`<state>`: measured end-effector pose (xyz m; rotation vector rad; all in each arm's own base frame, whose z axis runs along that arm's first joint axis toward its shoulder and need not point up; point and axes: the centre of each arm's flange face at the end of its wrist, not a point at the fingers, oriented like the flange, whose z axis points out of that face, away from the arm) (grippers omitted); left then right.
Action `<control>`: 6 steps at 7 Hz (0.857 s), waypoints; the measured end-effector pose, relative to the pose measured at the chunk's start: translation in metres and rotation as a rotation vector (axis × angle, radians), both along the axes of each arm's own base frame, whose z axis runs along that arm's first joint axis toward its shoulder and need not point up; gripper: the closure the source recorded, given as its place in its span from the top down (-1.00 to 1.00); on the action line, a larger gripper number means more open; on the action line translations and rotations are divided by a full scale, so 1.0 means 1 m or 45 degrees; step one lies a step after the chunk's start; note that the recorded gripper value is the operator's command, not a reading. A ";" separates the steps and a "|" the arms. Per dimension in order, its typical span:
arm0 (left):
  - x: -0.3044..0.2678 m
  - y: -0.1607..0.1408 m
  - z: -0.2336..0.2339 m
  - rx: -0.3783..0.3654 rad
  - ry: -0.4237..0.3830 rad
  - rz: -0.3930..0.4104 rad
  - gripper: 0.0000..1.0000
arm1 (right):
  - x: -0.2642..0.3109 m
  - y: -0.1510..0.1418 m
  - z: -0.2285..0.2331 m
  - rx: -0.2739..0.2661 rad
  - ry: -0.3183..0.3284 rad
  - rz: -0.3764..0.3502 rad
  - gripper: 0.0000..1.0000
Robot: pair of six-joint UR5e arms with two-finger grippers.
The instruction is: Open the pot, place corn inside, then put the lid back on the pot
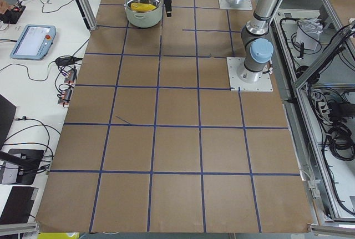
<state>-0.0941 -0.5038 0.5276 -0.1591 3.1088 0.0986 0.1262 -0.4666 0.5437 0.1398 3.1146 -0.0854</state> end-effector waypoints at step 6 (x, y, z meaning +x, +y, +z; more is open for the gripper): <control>-0.001 0.002 0.003 -0.013 0.001 -0.025 1.00 | -0.002 0.005 -0.001 -0.038 0.046 0.001 0.95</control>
